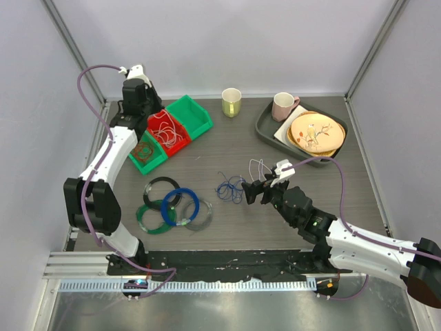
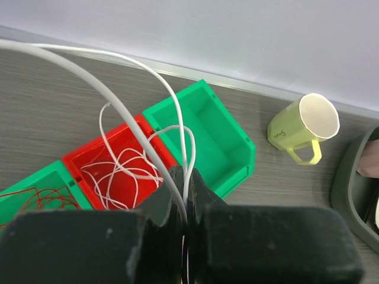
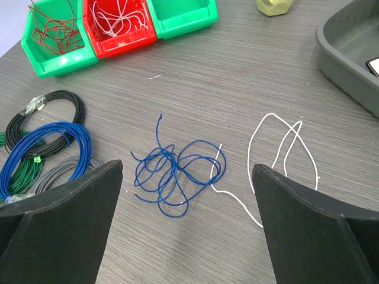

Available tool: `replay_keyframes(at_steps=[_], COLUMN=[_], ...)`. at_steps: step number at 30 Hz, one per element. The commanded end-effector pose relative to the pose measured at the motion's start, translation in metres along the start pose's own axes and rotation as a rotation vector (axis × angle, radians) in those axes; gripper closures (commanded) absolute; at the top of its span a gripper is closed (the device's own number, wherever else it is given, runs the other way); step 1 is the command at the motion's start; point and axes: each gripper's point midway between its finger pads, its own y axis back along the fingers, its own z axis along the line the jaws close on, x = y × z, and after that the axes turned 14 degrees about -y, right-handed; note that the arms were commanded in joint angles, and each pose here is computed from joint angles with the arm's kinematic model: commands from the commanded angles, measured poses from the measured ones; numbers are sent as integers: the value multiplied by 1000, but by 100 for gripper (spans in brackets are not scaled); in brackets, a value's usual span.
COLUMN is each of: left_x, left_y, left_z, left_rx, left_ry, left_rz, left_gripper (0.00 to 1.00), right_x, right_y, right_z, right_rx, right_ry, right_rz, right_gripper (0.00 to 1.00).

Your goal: Untangle the cables

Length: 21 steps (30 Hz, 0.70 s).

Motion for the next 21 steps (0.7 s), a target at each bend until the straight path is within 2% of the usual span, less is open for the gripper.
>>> replay_keyframes(at_steps=[1, 6, 9, 15, 21], left_x=[-11, 7, 33, 84, 117], left_y=[-9, -24, -31, -55, -70], left_z=[-8, 4, 9, 0, -1], left_rx=[29, -52, -95, -68, -81], left_ry=[47, 71, 108, 142, 134], left_rz=[-52, 27, 103, 236, 358], left_gripper=[100, 100, 100, 100, 100], right_x=[-14, -14, -12, -10, -10], right_y=[-2, -2, -3, -4, -4], right_z=[8, 6, 7, 6, 10], right_rx=[-21, -15, -17, -11, -21], right_ry=[-12, -8, -2, 4, 7], right_rz=[-47, -46, -39, -32, -20], right_gripper=[4, 4, 4, 4, 4])
